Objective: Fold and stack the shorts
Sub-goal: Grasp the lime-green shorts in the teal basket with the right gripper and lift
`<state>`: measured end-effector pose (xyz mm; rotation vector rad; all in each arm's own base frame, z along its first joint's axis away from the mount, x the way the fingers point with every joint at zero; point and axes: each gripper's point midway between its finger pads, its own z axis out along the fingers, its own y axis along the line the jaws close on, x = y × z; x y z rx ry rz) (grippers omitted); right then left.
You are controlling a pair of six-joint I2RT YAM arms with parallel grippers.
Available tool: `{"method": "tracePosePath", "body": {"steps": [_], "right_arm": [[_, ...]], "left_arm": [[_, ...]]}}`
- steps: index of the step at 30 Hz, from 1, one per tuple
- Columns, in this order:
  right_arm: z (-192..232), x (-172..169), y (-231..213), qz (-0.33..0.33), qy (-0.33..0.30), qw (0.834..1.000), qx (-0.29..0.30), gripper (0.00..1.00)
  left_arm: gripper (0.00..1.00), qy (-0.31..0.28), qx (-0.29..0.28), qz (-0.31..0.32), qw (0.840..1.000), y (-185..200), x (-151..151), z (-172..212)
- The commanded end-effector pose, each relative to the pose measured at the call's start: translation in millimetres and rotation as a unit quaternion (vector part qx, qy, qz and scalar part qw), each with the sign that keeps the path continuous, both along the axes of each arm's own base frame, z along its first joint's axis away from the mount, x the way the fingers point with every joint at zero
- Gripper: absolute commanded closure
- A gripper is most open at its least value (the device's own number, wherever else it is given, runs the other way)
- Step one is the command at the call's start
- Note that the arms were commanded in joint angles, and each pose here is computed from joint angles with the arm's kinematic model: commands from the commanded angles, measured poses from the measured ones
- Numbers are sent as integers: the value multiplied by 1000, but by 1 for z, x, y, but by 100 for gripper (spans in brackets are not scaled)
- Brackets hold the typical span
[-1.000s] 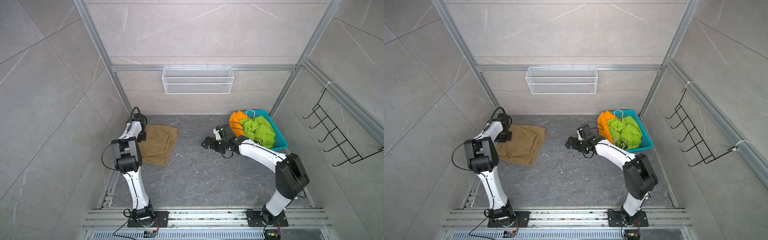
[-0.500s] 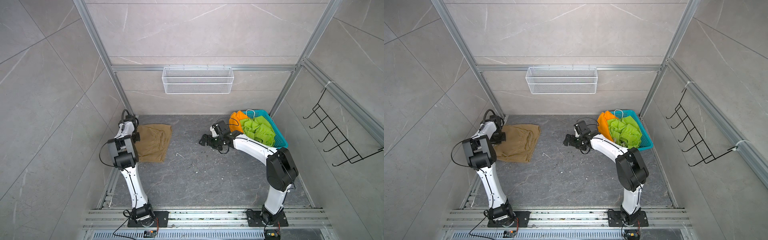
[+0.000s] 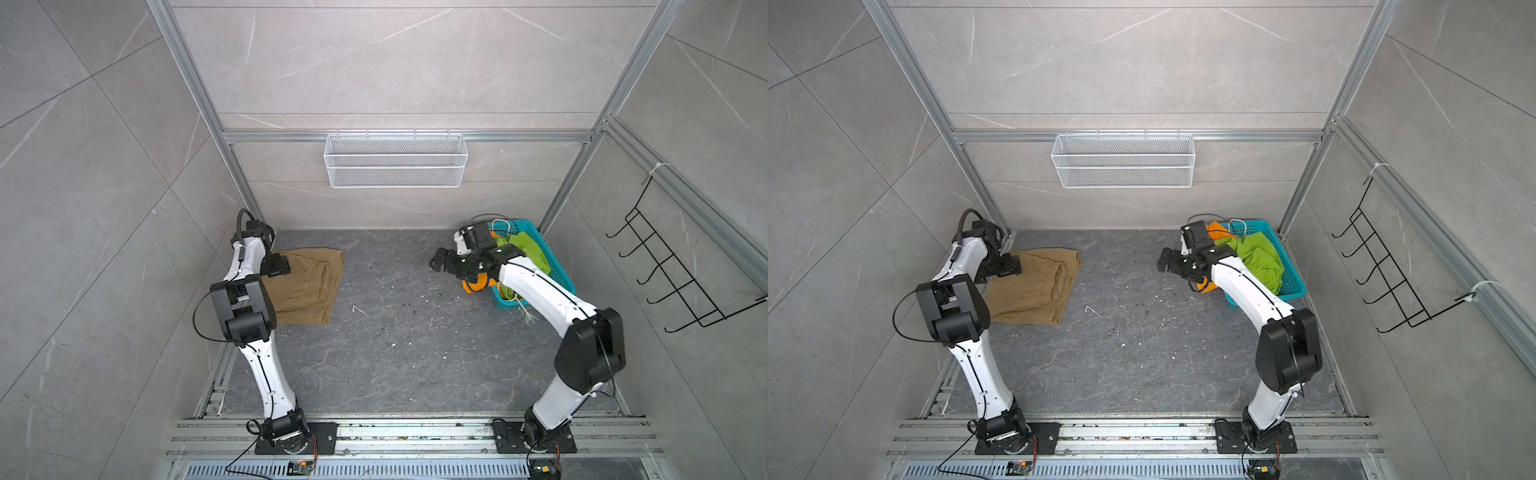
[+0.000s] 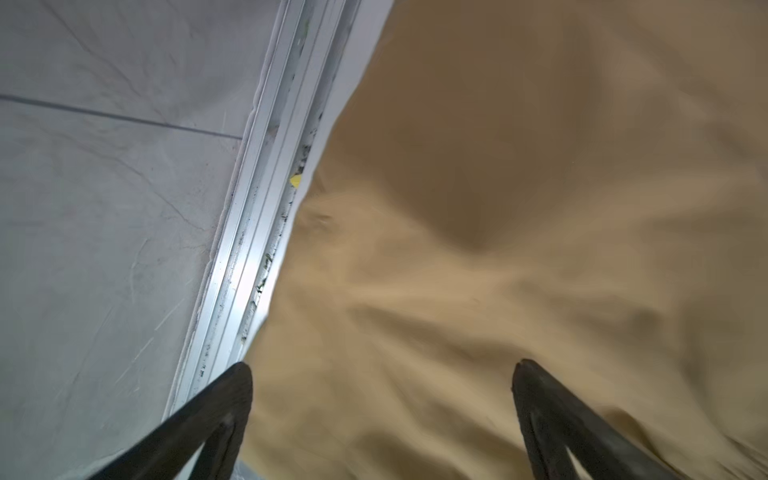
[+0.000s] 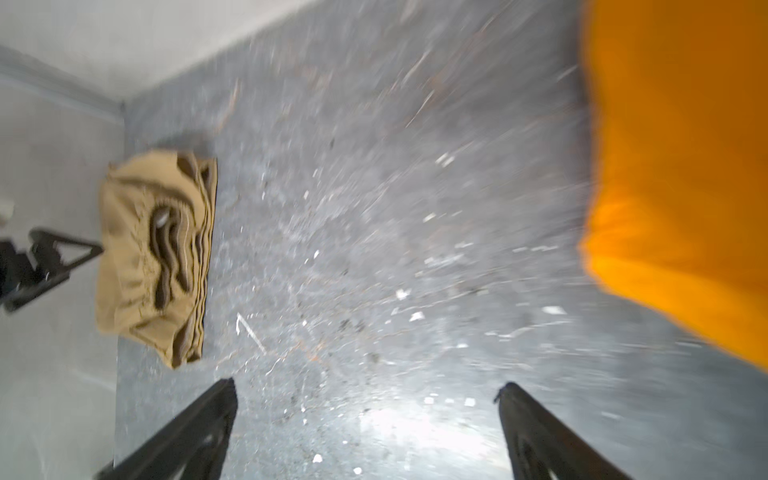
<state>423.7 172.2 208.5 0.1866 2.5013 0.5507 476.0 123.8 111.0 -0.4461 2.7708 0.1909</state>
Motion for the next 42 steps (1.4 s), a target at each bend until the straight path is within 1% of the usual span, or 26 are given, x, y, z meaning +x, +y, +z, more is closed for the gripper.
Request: {"method": "tracePosePath", "body": {"steps": [1, 3, 5, 7, 9, 11, 13, 14, 16, 18, 20, 22, 23, 24, 25, 27, 28, 30, 33, 35, 38, 42], "right_arm": [[19, -9, -63, -53, -4, 997, -52, 0], [18, -9, -96, -91, 2, 994, -65, 0], [13, -9, -125, -124, 6, 989, -76, 0], [4, -9, -150, -156, 17, 985, -71, 0], [-7, -8, -168, -180, 27, 982, -58, 0], [-19, -4, -177, -194, 37, 979, -45, 0], [-31, 1, -181, -203, 43, 978, -37, 0], [-38, 4, -181, -204, 48, 977, -30, 0], [-52, 10, -178, -203, 59, 977, -18, 4], [-65, 15, -176, -203, 70, 977, -11, 8], [-74, 21, -173, -201, 73, 977, 0, 15], [-82, 27, -171, -200, 74, 977, 10, 24], [-85, 30, -169, -198, 75, 977, 15, 32], [-86, 33, -168, -196, 74, 978, 18, 42], [-85, 35, -168, -197, 73, 978, 18, 57], [-79, 37, -169, -198, 66, 978, 17, 75], [-73, 37, -171, -199, 60, 978, 13, 83], [-55, 37, -175, -203, 41, 978, 6, 92], [-19, 35, -179, -207, 8, 978, 1, 100], [11, 34, -180, -206, -16, 978, 2, 100], [67, 32, -178, -203, -67, 977, 12, 100], [145, 25, -163, -183, -136, 973, 48, 100]], "left_arm": [[0, -109, -14, -94, 990, -87, 22, 77], [0, -140, 2, -148, 979, -134, 25, 100], [0, -172, 15, -204, 964, -186, 26, 121], [0, -201, 26, -254, 946, -235, 23, 141], [0, -231, 31, -300, 925, -282, 17, 158], [0, -259, 41, -350, 899, -331, 7, 170], [0, -286, 59, -382, 877, -367, 0, 178], [0, -294, 64, -407, 863, -387, -6, 179], [0, -303, 91, -449, 836, -417, -13, 176], [0, -302, 115, -473, 820, -434, -15, 170], [0, -293, 128, -494, 809, -447, -17, 164], [0, -287, 113, -508, 804, -458, -21, 157], [0, -282, 99, -513, 805, -462, -24, 153], [0, -279, 87, -517, 804, -466, -26, 151], [0, -274, 72, -518, 807, -469, -29, 148], [0, -265, 47, -513, 815, -473, -33, 145], [0, -259, 38, -511, 819, -474, -34, 144], [0, -255, 30, -504, 825, -475, -34, 144], [0, -260, 12, -497, 828, -478, -36, 148], [0, -265, -4, -494, 828, -481, -38, 154], [0, -277, -22, -485, 829, -480, -42, 171], [0, -297, -40, -459, 836, -465, -44, 195]]}}
